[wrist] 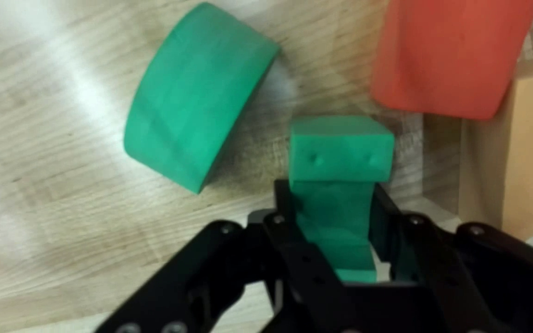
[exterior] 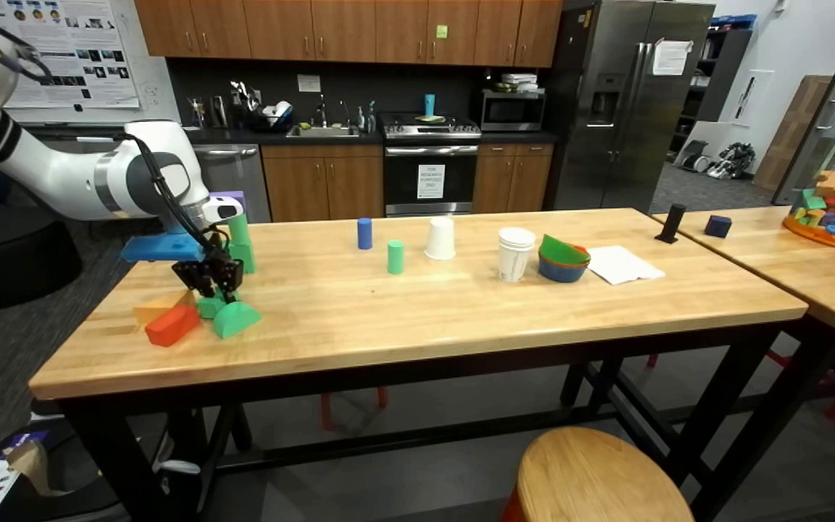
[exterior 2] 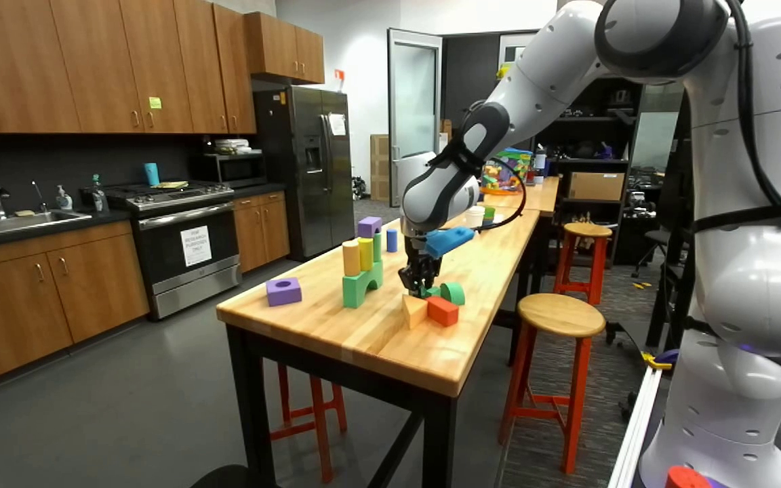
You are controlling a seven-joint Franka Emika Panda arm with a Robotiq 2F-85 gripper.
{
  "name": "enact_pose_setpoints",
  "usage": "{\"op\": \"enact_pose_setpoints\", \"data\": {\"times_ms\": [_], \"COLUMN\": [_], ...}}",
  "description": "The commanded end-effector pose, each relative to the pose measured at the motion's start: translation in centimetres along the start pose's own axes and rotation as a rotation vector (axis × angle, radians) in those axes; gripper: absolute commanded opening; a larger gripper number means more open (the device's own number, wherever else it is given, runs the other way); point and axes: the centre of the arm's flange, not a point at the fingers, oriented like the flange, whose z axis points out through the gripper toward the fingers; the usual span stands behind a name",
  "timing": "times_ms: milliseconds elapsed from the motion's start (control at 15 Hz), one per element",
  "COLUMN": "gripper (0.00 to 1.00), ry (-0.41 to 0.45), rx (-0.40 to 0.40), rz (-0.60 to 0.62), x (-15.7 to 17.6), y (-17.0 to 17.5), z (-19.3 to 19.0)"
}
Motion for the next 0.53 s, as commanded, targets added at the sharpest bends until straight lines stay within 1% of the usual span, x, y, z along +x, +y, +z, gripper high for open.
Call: {"op": "enact_pose_setpoints", "data": {"times_ms": [0,267,400,467], "gripper": [0.15,0.15,0.15,0.15], "ry": [0.002,0.015,0.062,0.101], "rx": [-0.022,-0.016,0.009,0.029], "rz": [0.016,0.025,0.028,0.037], "x": [0.7,1.0,1.0,1.0], "y": [0.6,1.1,1.2,1.3], "z": [-0.4,-1.1,-1.6,-1.9]}}
